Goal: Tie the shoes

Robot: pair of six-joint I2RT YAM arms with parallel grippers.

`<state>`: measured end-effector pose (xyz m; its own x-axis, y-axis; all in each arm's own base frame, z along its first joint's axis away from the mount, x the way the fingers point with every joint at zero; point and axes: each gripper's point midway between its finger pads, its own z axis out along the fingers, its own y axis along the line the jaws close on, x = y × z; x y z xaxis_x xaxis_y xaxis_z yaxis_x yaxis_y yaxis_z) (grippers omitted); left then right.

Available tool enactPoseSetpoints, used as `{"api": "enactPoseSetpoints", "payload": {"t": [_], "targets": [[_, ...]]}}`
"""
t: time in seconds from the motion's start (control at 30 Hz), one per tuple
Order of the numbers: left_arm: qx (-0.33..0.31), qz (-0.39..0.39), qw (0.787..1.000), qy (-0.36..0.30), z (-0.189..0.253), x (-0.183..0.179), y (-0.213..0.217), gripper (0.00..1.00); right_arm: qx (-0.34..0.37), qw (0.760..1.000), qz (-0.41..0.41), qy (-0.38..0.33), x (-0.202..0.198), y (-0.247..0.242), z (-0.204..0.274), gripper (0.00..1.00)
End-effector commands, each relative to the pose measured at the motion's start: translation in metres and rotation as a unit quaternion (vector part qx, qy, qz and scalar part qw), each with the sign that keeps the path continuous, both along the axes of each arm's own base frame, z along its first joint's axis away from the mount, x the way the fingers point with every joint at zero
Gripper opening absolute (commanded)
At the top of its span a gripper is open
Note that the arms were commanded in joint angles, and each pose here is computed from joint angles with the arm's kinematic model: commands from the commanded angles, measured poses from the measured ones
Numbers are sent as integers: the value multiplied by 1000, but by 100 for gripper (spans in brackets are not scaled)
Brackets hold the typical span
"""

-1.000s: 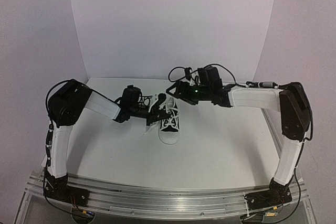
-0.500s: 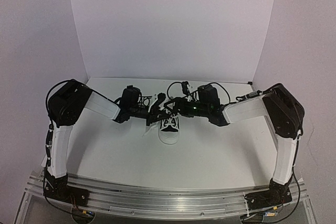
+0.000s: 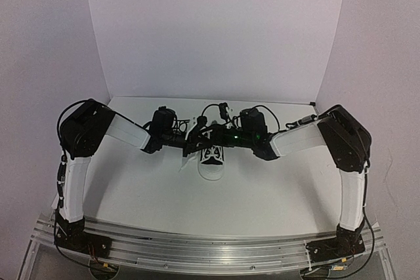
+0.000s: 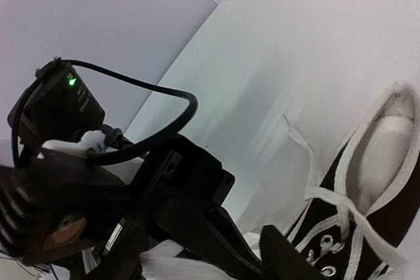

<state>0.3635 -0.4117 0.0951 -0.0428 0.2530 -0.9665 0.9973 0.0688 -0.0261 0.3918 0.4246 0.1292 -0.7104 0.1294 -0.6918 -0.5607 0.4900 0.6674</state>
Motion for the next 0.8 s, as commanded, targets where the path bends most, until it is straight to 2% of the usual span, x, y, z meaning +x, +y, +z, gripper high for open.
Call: {"api": "enactPoseSetpoints", "payload": {"t": [0.0,0.1,0.2,0.27,0.3,0.4,0.53,0.57,0.67,0.77], "targets": [[-22,-18,999,-25,27,0,-9,0,22,999,5,-32,7,12,23,42],[-21,-19,999,-24,27,0,-9,0,22,999,0,-39,8,12,27,16],[-17,-21,999,-26,26,-1,-8,0,22,999,-9,-44,8,8,32,2],[-11,-25,999,-34,26,-1,-8,1,21,999,-15,-47,8,5,36,0],[-3,-29,999,-36,25,-1,-7,7,20,999,-17,-46,8,3,35,0],[10,-69,996,-49,36,-5,1,47,12,998,-36,-44,10,-4,32,0],[41,-126,989,-61,45,-10,30,76,-7,998,-58,-38,14,-14,21,0],[38,-146,985,-88,54,-7,39,80,-10,997,-60,-37,14,-15,20,0],[53,-196,975,-88,58,-13,67,84,-21,998,-57,-36,14,-15,17,0],[70,-185,977,-84,57,8,80,82,-22,998,-55,-36,15,-14,16,0]]}}
